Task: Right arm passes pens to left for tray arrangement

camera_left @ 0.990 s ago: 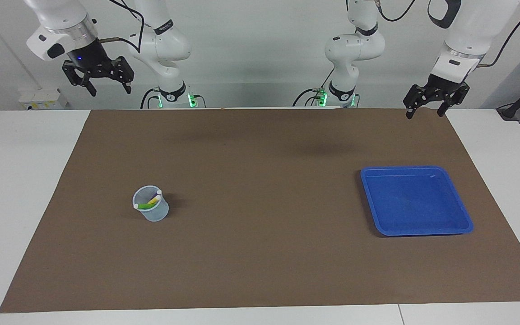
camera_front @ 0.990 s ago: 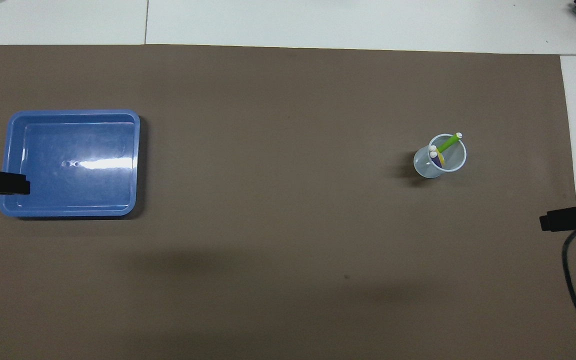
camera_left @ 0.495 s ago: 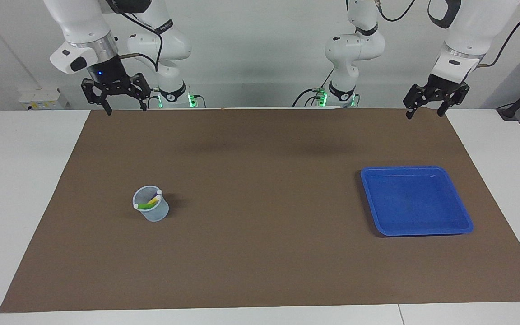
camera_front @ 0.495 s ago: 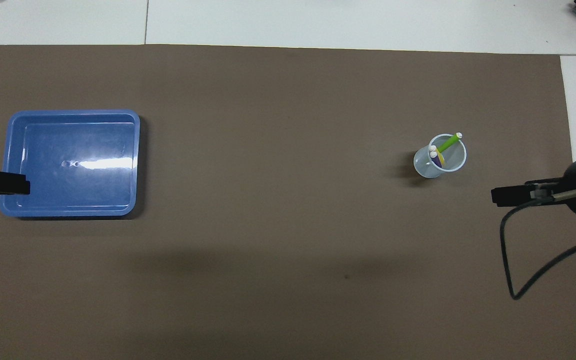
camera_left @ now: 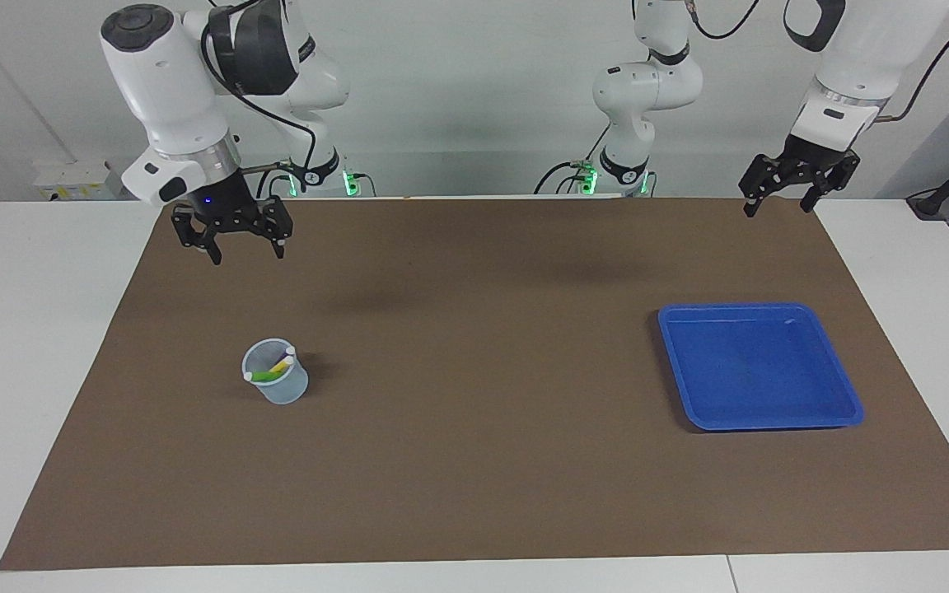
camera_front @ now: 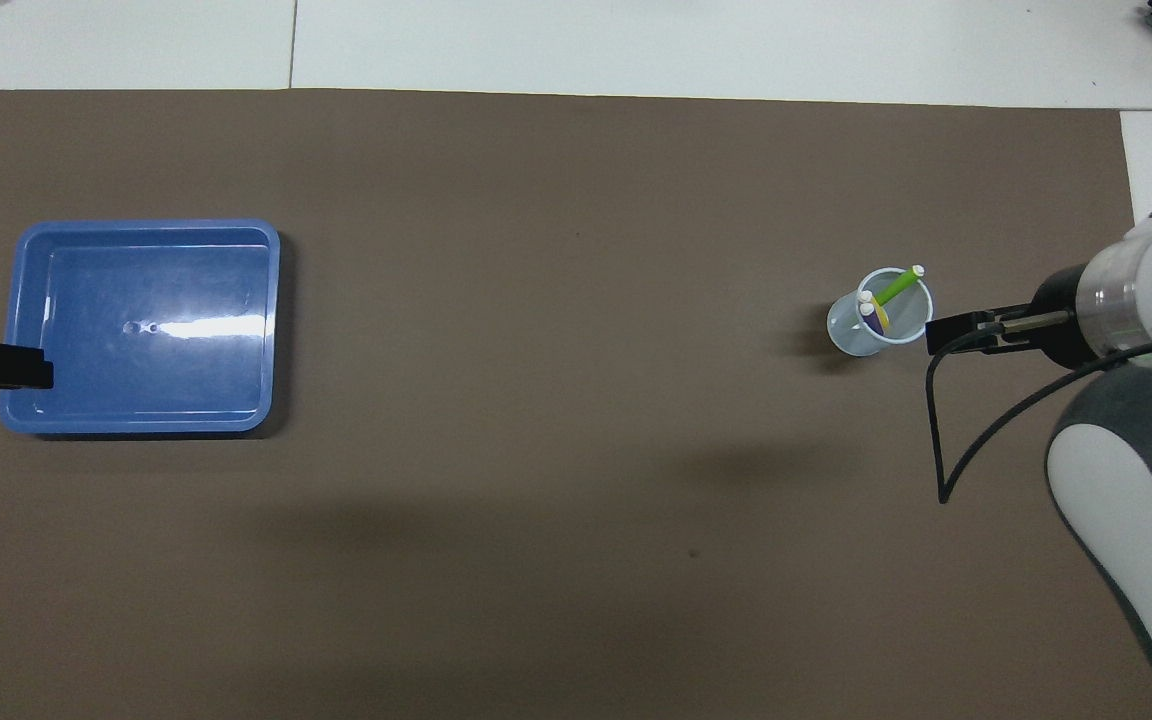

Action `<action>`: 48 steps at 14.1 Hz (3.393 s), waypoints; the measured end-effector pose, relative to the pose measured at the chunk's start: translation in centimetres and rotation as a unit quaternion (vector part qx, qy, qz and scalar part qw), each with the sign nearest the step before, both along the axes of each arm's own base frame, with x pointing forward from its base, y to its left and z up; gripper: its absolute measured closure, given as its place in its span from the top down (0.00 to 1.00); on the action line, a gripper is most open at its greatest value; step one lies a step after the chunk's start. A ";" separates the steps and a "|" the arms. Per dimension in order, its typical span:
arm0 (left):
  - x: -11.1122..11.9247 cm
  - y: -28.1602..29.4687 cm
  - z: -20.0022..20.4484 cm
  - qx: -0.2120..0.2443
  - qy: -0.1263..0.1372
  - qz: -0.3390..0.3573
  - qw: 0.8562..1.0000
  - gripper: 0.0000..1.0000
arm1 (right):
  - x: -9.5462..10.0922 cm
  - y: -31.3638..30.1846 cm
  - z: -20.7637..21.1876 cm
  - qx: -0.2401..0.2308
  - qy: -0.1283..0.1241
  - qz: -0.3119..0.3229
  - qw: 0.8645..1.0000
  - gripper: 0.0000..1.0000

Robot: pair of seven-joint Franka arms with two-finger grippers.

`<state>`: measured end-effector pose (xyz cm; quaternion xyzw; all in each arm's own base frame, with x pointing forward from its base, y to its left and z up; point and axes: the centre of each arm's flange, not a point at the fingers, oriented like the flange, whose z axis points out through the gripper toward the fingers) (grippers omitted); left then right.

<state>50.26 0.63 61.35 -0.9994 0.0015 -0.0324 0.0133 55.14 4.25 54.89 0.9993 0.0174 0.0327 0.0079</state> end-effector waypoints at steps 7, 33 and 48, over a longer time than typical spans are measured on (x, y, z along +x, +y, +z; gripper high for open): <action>0.0 0.0 0.0 0.000 0.002 0.000 1.000 1.00 | 2.3 5.5 -5.0 -0.078 0.014 -0.052 0.996 0.99; 2.9 -1.3 -1.0 -0.004 0.023 0.013 1.000 0.98 | 8.4 8.3 -15.9 -0.165 0.061 0.024 0.984 0.51; 3.7 -0.1 0.2 -0.005 0.063 0.015 0.998 1.00 | 8.3 7.8 -16.4 -0.177 0.075 0.023 0.981 0.19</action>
